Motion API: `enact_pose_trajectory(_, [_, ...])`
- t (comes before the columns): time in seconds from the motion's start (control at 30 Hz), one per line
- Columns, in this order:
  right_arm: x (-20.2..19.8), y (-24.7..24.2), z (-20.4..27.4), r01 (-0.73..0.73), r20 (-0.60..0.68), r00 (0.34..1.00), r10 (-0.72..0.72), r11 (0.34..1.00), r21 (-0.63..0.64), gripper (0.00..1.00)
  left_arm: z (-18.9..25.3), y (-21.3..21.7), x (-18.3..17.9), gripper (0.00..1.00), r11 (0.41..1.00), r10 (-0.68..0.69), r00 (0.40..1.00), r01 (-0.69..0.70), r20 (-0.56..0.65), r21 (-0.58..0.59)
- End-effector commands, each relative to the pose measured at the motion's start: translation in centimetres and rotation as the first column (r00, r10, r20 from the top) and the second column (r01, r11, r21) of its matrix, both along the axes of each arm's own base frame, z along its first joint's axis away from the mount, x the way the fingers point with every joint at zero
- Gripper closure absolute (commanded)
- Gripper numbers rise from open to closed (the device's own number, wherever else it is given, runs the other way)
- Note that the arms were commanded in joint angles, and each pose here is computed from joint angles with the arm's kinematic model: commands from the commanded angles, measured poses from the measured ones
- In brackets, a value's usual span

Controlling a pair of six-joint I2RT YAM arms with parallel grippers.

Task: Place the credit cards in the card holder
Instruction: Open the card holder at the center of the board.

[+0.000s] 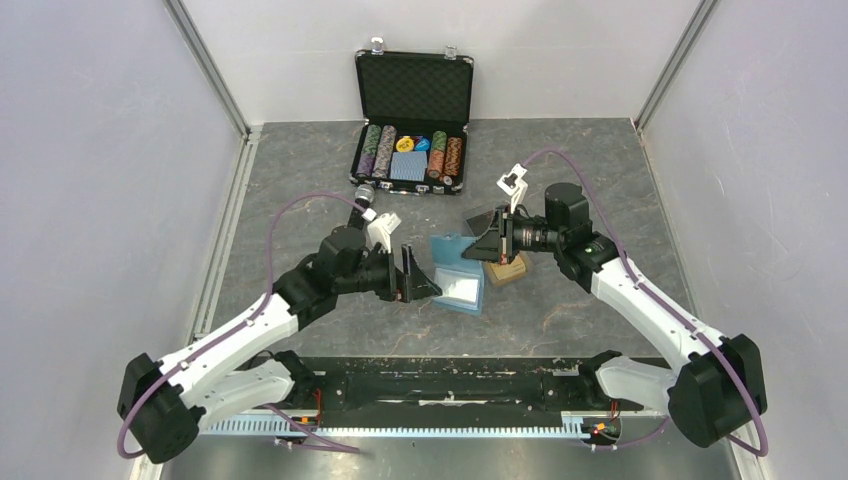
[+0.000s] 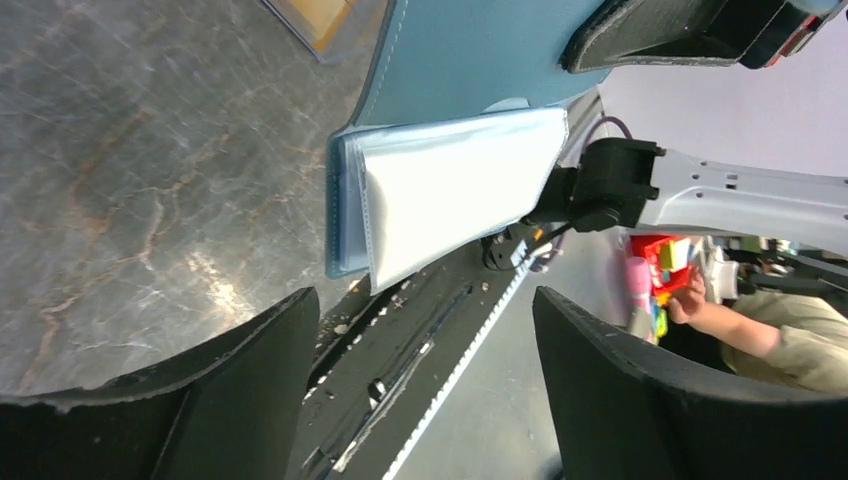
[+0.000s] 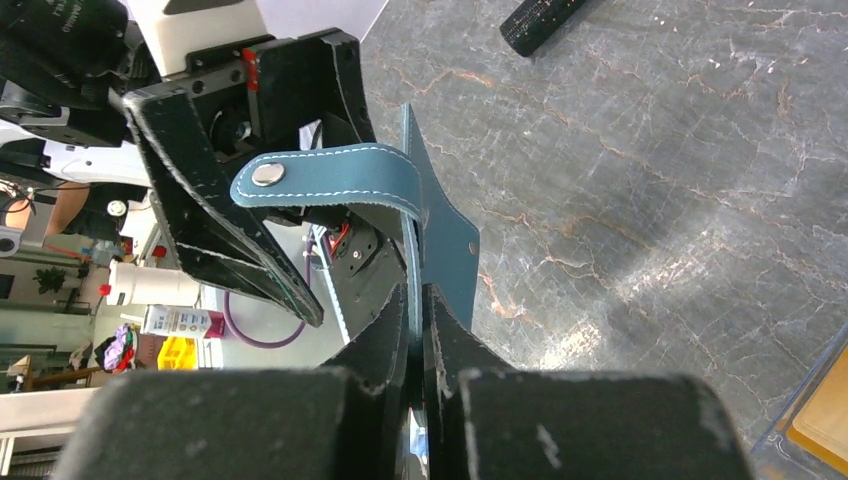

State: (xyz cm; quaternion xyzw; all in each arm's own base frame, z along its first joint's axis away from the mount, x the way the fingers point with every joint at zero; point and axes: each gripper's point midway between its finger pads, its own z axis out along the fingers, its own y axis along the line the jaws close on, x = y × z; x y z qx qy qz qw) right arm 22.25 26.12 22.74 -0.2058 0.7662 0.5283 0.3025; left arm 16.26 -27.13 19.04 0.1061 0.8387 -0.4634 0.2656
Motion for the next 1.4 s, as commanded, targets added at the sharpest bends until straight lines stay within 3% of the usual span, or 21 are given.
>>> enact_pose_trajectory(0.0, [-0.1,0.0,1.4,0.001,0.047,0.999,-0.002,0.999,0.034,1.00,2.8,-2.4,-0.1,0.19,0.986,-0.061,0.998,0.057,-0.016,-0.158])
enact_pose_trajectory(0.07, [-0.1,-0.1,1.4,0.005,0.047,0.999,-0.007,0.999,0.034,1.00,2.4,-2.6,0.2,0.23,0.987,-0.065,0.998,0.062,-0.016,-0.147])
enact_pose_trajectory(0.47, [-0.2,-0.1,1.2,0.006,0.038,0.999,-0.008,0.999,0.034,1.00,0.5,-3.0,0.9,0.24,0.992,-0.052,0.998,0.046,-0.045,-0.116])
enact_pose_trajectory(0.67, [-0.2,-0.1,1.1,0.006,0.034,0.999,-0.007,0.999,0.032,1.00,2.7,-4.0,0.3,0.41,0.968,-0.110,0.994,0.104,-0.013,-0.229])
enact_pose_trajectory(0.9, [-0.3,0.0,1.2,0.000,0.028,1.000,-0.001,0.999,0.039,1.00,5.8,-3.9,0.4,0.39,0.939,-0.077,0.995,0.093,0.061,-0.332])
enact_pose_trajectory(1.13, [-0.9,-0.1,0.9,0.016,-0.047,0.999,-0.014,0.998,0.055,1.00,7.0,-3.2,1.2,0.23,0.934,0.007,0.996,0.027,0.093,-0.357])
enact_pose_trajectory(1.37, [-1.2,-0.1,-0.2,0.093,-0.205,0.976,-0.073,0.992,0.090,1.00,6.0,-3.2,2.1,0.26,0.945,0.040,0.995,-0.010,0.087,-0.328])
